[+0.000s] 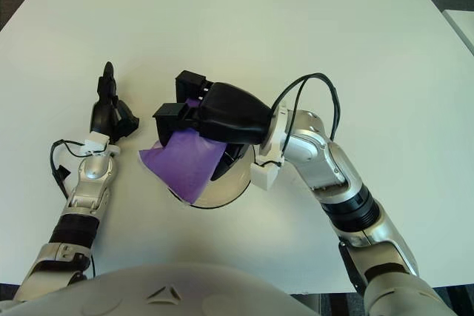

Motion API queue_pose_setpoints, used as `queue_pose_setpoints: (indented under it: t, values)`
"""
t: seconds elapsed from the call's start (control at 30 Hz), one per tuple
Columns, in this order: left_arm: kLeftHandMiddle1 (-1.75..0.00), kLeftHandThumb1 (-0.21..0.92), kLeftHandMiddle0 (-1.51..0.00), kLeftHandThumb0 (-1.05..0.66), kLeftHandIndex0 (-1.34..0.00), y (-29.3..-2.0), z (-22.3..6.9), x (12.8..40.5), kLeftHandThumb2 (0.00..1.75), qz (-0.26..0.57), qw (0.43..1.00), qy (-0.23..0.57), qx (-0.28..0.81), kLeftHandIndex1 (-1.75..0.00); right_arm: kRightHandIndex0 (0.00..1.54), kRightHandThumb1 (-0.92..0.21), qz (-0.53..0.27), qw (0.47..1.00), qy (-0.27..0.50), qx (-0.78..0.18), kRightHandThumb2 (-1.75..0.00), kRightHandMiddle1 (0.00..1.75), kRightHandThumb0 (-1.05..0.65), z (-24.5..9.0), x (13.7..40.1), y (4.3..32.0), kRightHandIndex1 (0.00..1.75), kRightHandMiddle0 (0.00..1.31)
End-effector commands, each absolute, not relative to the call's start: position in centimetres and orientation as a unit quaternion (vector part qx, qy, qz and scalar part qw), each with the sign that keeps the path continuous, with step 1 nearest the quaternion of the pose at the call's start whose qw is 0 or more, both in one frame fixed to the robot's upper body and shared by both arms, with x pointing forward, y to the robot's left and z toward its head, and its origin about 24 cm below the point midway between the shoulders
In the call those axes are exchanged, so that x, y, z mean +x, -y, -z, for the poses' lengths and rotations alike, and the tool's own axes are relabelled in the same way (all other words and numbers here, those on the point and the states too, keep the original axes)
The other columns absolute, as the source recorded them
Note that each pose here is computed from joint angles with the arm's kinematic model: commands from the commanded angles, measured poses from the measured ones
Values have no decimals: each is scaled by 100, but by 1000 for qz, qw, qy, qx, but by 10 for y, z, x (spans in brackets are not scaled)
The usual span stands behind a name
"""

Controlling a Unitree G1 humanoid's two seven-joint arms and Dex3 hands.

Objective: Put the tissue paper into the plate.

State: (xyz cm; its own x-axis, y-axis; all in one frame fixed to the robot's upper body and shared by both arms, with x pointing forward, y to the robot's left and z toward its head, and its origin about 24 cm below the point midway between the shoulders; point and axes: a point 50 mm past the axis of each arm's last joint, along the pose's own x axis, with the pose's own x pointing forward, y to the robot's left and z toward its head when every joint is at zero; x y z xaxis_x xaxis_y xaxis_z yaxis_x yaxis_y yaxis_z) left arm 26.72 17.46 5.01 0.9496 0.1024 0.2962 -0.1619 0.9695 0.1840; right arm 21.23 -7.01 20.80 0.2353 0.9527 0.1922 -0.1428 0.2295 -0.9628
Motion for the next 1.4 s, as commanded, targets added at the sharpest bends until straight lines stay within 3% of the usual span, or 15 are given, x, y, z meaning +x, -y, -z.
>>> queue_pose_setpoints:
  t: [0.0, 0.33, 0.77, 0.83, 0.87, 0.9, 0.93, 0.97, 1.0, 1.07, 1.17, 1.37]
  values:
    - [0, 92, 0, -91, 0, -169, 9, 236, 118, -68, 993, 17, 94, -16, 123, -74, -420, 635, 454, -464, -85, 175, -37, -215, 211, 72, 175, 90]
    - [0, 92, 0, -93, 0, -179, 20, 233, 114, -50, 993, 3, 103, -2, 121, -72, -405, 666, 439, -447, -85, 175, -35, -214, 218, 75, 175, 89]
    - [0, 92, 0, -94, 0, -181, 22, 234, 113, -50, 992, 17, 113, 0, 117, -61, -363, 674, 459, -450, -93, 175, -29, -213, 221, 71, 175, 85]
    - [0, 92, 0, -94, 0, -181, 22, 235, 113, -50, 992, 20, 114, 0, 103, -58, -349, 674, 464, -457, -98, 175, -35, -213, 222, 72, 175, 65]
    - [0, 92, 0, -94, 0, -181, 22, 235, 113, -49, 992, 21, 115, 0, 81, -61, -346, 674, 464, -460, -93, 175, -36, -213, 222, 73, 175, 54]
    - [0, 92, 0, -94, 0, -181, 21, 235, 113, -50, 992, 24, 117, 0, 73, -63, -351, 660, 459, -479, -91, 175, -37, -213, 223, 73, 175, 50]
    - [0, 92, 0, -94, 0, -181, 21, 235, 112, -50, 991, 26, 118, 0, 47, -74, -355, 651, 456, -492, -79, 139, -52, -212, 223, 73, 134, 32]
    - [0, 92, 0, -94, 0, -181, 20, 236, 112, -50, 991, 31, 121, 0, 30, -80, -365, 631, 456, -511, -72, 114, -62, -213, 223, 73, 107, 20]
    - [0, 92, 0, -94, 0, -181, 20, 236, 111, -50, 991, 34, 123, 0, 19, -85, -371, 617, 456, -524, -69, 74, -72, -213, 224, 73, 74, 13]
    - [0, 92, 0, -93, 0, -181, 19, 236, 109, -50, 990, 41, 125, 0, 10, -88, -377, 599, 461, -536, -67, 38, -81, -213, 225, 73, 43, 7]
    - [0, 92, -1, -92, 0, -180, 17, 236, 105, -49, 990, 57, 120, 0, 3, -91, -379, 572, 477, -549, -67, 12, -93, -212, 230, 75, 15, 2]
    - [-1, 92, -2, -91, 0, -180, 17, 236, 102, -51, 990, 62, 112, 0, 0, -92, -384, 550, 489, -557, -67, 1, -101, -212, 231, 76, 2, 0]
